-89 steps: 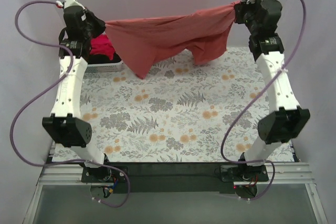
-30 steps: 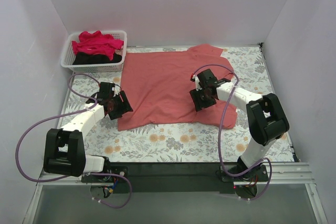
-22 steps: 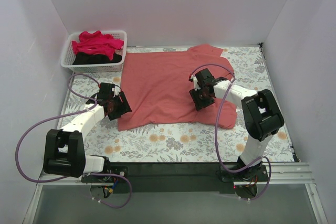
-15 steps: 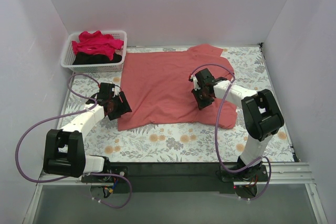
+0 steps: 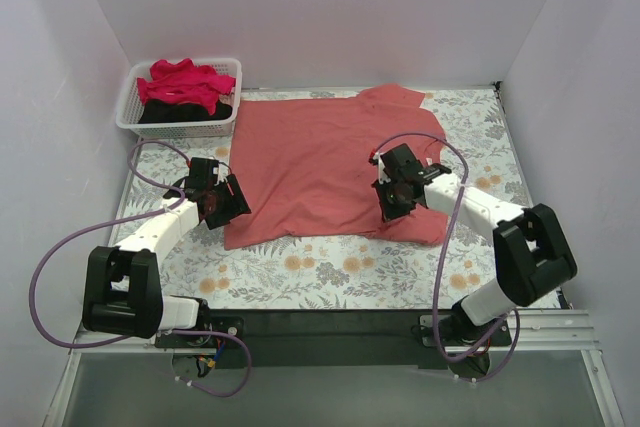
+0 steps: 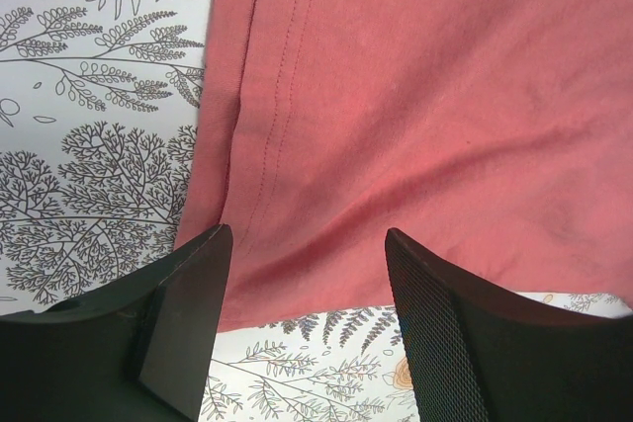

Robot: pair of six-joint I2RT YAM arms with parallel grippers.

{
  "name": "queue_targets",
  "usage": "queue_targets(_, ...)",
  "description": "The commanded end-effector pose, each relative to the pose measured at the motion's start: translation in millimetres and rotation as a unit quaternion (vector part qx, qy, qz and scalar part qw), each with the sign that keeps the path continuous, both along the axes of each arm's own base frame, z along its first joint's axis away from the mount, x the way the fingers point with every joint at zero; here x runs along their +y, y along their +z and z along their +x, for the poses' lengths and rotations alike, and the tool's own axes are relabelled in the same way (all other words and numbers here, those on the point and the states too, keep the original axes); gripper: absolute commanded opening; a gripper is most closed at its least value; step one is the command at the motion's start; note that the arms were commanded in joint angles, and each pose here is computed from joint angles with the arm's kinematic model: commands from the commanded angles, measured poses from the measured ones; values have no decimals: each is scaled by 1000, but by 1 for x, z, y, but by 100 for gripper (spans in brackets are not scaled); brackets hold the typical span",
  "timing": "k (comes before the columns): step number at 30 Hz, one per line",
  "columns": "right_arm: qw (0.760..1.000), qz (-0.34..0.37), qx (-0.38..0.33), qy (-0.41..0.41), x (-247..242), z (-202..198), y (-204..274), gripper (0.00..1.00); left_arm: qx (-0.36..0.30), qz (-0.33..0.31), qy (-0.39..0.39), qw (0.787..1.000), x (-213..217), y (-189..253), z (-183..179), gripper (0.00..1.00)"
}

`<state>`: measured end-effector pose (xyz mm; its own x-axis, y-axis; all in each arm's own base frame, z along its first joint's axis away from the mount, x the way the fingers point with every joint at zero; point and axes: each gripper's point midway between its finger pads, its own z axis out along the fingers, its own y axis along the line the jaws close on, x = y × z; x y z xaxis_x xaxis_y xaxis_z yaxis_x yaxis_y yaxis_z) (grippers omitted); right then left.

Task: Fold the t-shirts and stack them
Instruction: Flatten the tshirt out

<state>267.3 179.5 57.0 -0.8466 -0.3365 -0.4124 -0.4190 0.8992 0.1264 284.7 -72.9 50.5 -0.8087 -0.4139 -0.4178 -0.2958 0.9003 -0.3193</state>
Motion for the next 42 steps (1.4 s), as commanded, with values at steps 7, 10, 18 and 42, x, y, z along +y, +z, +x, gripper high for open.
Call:
queue_targets(7, 996, 54, 70, -22, 2, -82, 4, 7, -41, -3, -14, 999, -4, 17, 7, 62)
queue_targets(10, 992, 79, 96, -21, 4, -105, 4, 10, -53, -10, -31, 998, -12, 22, 9, 62)
queue_targets(18, 977, 144, 152, 38, 11, -152, 15, 43, -110, -64, -135, 983, -72, 53, 6, 63)
queue_targets(42, 934, 35, -182, -306, -142, -27, 117, 96, -144, -40, -511, 847, -393, 35, -50, 81)
